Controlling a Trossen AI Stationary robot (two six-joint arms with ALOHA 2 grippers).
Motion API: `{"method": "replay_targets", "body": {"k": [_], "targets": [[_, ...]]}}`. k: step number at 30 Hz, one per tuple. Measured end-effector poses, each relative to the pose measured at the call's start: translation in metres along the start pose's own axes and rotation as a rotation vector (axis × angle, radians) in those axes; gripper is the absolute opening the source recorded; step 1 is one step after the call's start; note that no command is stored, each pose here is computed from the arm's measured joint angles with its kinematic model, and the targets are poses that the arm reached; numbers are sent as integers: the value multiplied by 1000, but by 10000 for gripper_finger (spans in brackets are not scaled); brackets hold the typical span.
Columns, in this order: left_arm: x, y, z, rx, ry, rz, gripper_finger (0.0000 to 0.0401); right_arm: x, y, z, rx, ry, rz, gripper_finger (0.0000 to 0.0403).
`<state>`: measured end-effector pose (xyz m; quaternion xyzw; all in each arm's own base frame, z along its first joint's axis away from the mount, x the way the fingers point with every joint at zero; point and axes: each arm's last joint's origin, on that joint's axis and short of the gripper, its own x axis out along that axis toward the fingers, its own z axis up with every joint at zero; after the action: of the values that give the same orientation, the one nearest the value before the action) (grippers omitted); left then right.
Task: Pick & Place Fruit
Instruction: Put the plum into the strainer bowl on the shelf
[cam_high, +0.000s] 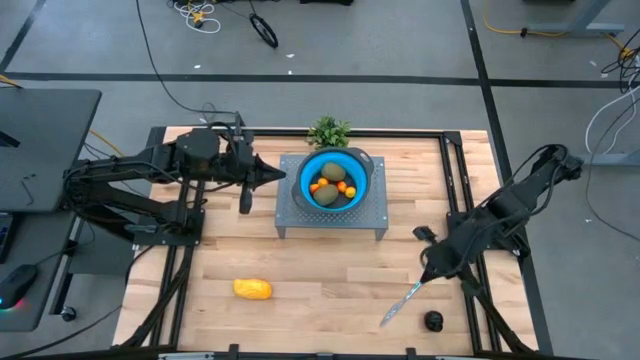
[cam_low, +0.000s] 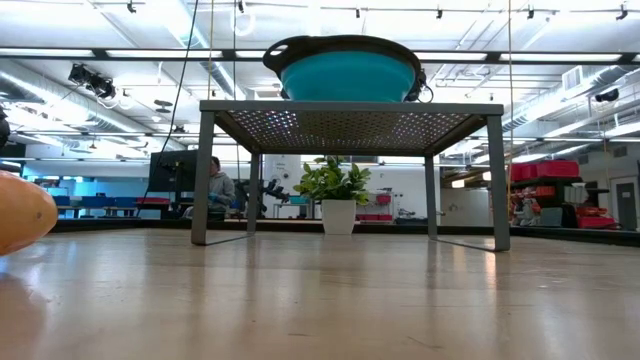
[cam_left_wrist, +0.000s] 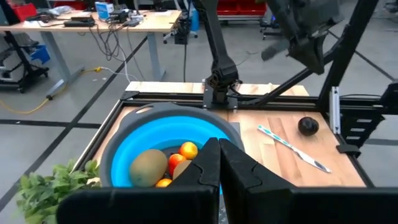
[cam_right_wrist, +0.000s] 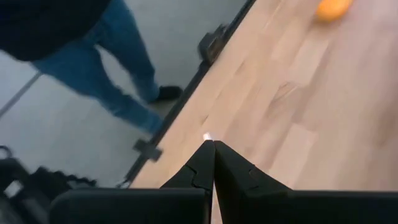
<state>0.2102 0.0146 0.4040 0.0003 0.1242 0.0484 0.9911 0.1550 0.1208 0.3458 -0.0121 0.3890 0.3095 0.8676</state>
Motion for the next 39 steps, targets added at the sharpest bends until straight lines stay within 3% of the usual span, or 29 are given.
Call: {"method": "replay_targets", "body": {"k": [4, 16, 33, 39], "targets": [[0, -1, 0, 8, -1, -26, 3, 25, 6, 0, -23, 103, 73, 13], [0, -2, 0, 7, -1, -54, 2, 84, 31, -12, -107, 340, 109, 13], [0, -1, 0, 5, 0, -53, 3, 87, 42, -29, -194, 500, 121, 14], [0, -1, 0, 1, -1, -53, 2, 86, 42, -31, -188, 521, 135, 46]]}}
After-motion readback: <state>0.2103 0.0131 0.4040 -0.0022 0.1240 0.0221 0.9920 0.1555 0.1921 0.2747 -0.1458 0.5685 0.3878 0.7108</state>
